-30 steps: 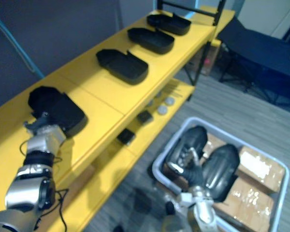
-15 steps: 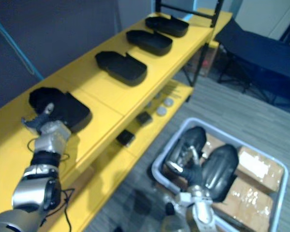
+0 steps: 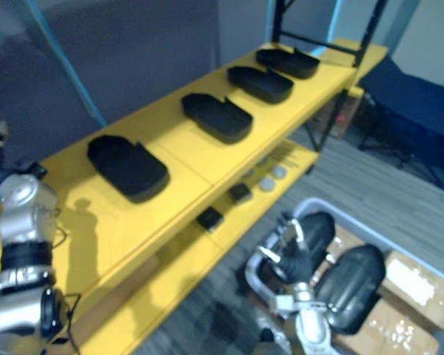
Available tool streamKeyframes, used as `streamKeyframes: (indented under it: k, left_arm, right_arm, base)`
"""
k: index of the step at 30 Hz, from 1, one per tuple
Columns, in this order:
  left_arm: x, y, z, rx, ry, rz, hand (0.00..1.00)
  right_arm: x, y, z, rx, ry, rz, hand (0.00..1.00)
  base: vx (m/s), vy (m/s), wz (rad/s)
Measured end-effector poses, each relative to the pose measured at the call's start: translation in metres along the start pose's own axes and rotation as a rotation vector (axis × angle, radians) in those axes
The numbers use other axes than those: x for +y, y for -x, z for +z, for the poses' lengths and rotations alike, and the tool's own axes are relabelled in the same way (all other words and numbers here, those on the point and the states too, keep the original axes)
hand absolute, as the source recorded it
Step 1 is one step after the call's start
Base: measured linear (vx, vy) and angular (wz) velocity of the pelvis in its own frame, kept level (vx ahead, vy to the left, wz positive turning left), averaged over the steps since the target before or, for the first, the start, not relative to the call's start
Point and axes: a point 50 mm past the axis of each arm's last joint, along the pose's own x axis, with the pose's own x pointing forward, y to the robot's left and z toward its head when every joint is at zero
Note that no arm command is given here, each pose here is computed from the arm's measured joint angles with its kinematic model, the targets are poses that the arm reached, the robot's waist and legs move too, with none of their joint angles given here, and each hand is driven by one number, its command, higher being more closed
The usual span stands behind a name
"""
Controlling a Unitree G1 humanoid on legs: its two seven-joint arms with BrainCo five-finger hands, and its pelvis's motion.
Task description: Walk over and take plastic housings, then place them on the shelf
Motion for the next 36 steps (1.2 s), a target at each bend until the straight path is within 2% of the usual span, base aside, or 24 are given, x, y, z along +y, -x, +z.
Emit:
streamKeyframes:
  k: [2,4,7,10,13,19,22,25,27,32,36]
  left_arm:
    - [0.018,0.033,0.020,-0.082,0.070,-0.054,0.00]
    - [0.051,0.079,0.024,-0.076,0.059,-0.074,0.00]
    - [0.082,0.108,0.020,-0.012,-0.006,-0.072,0.00]
    - [0.092,0.124,0.025,-0.008,-0.010,-0.110,0.00]
    - [0.085,0.130,0.032,-0.055,0.014,-0.209,0.00]
    - [0.078,0.133,0.039,-0.100,0.067,-0.295,0.00]
    - [0.068,0.136,0.037,-0.085,0.119,-0.342,0.00]
    - [0.054,0.141,0.034,-0.061,0.209,-0.389,0.00]
    - [0.042,0.145,0.028,-0.031,0.248,-0.425,0.00]
    - [0.022,0.153,0.019,0.024,0.297,-0.444,0.00]
    - [0.002,0.148,0.018,0.032,0.338,-0.427,0.00]
  right_arm:
    - [-0.007,-0.005,0.007,-0.048,0.011,-0.035,0.00]
    - [-0.015,-0.015,0.018,-0.111,0.027,-0.062,0.00]
    - [-0.020,-0.025,0.027,-0.164,0.036,-0.067,0.00]
    - [-0.019,-0.033,0.036,-0.210,0.038,-0.054,0.00]
    - [-0.021,-0.036,0.039,-0.225,0.041,-0.073,0.00]
    - [-0.024,-0.040,0.043,-0.249,0.058,-0.137,0.00]
    - [-0.028,-0.041,0.045,-0.266,0.131,-0.201,0.00]
    - [-0.050,-0.037,0.052,-0.293,0.205,-0.332,0.00]
    - [-0.083,-0.021,0.063,-0.314,0.259,-0.499,0.00]
    - [-0.126,0.038,0.089,-0.350,0.366,-0.746,0.00]
    - [-0.131,0.056,0.108,-0.445,0.383,-0.770,0.00]
  base:
    - [0.01,-0.006,0.35]
    - [-0.01,0.009,0.44]
    - [-0.05,0.003,0.37]
    - [-0.12,-0.013,0.29]
    - [-0.03,0.009,0.20]
    - [0.05,0.010,-0.01]
    - [0.07,0.012,-0.22]
    - [0.05,0.014,-0.57]
    - [0.01,0.012,-0.89]
    - [0.00,0.008,-1.02]
    - [-0.01,-0.007,-0.63]
